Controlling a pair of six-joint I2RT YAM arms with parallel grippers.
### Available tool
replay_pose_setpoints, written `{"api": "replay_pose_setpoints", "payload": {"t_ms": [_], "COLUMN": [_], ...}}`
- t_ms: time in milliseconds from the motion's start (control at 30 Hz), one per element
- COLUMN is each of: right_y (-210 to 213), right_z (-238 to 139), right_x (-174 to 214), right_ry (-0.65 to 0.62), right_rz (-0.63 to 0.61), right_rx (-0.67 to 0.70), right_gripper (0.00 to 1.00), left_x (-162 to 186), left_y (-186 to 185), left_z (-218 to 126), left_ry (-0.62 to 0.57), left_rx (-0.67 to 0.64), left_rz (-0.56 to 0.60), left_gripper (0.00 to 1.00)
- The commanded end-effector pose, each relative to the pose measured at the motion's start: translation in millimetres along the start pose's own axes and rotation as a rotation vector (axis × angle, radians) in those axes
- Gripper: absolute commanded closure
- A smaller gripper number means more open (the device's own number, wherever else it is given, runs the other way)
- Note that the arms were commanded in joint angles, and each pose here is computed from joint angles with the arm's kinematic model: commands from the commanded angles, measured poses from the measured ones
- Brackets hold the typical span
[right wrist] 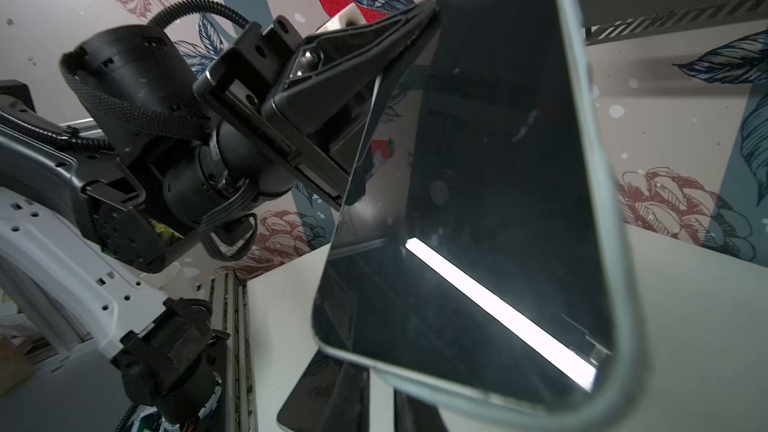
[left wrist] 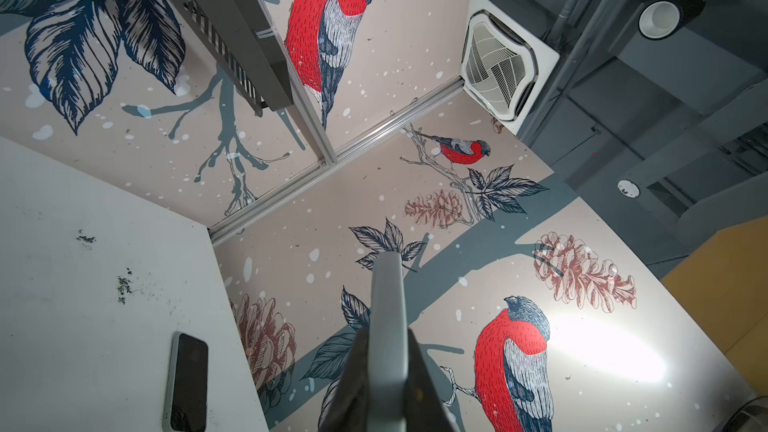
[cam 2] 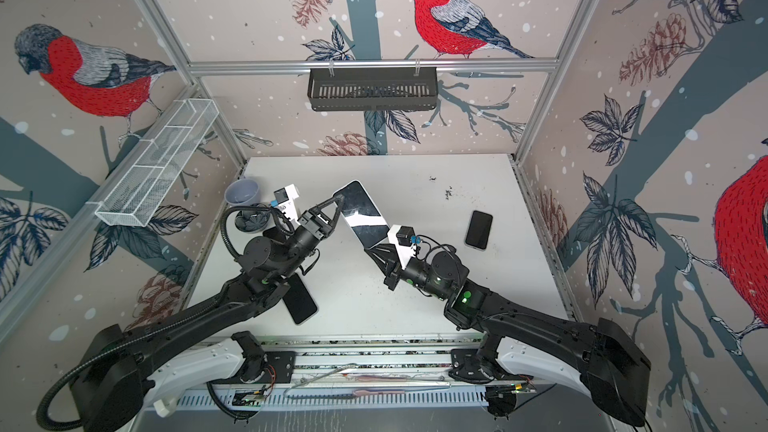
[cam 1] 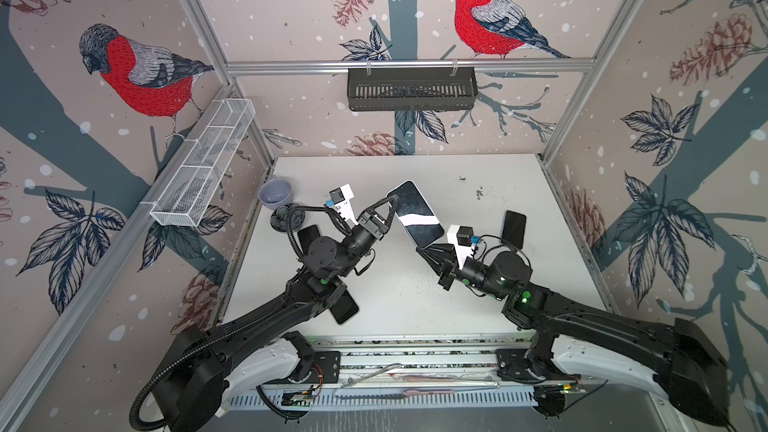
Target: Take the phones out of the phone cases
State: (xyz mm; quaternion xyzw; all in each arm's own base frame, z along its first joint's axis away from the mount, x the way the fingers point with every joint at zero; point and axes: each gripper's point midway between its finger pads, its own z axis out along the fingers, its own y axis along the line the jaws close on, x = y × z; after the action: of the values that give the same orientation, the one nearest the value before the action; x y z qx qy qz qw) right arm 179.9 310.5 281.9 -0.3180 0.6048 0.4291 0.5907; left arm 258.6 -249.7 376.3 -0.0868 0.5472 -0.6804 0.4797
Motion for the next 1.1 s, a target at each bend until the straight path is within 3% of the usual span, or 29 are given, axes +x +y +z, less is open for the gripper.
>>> {"api": "replay_pose_setpoints", "payload": {"t_ms": [0, 33, 133, 267, 467, 833, 1067], "right_y": [-26, -29, -34, -36, -40, -36, -26], "right_z": [-3, -5, -13, -24, -41, -46, -39], "right_x": [7, 8, 9, 10, 9, 3, 3], "right_ry": [0.027, 0.024, 0.004, -0.007, -0.005, 0.072, 0.133], "right_rz": [-0.077, -0.073, -0.06, -0.048, -0.054, -0.131, -0.222], "right_rx": [0.153, 0.171, 0.204, 0.217, 0.244, 0.216, 0.147], "right_gripper": [0.76, 0.74, 0.56, 0.25, 0.01, 0.0, 0.0], "left_x": [2, 2, 0, 1, 0, 4, 14], "left_y": [-14, -14, -15, -18, -24, -30, -48], "left_z": [-1, -2, -2, 0, 1, 4, -3], "left_ry": [0.019, 0.019, 0.017, 0.035, 0.091, 0.333, 0.464], "left_rx": [0.049, 0.047, 0.047, 0.043, 0.024, -0.077, 0.003], "left_rz": [-0.016, -0.013, -0.009, 0.005, 0.08, 0.487, 0.74], "left_gripper": [1.0, 1.0, 1.0, 1.0, 1.0, 1.0, 1.0]}}
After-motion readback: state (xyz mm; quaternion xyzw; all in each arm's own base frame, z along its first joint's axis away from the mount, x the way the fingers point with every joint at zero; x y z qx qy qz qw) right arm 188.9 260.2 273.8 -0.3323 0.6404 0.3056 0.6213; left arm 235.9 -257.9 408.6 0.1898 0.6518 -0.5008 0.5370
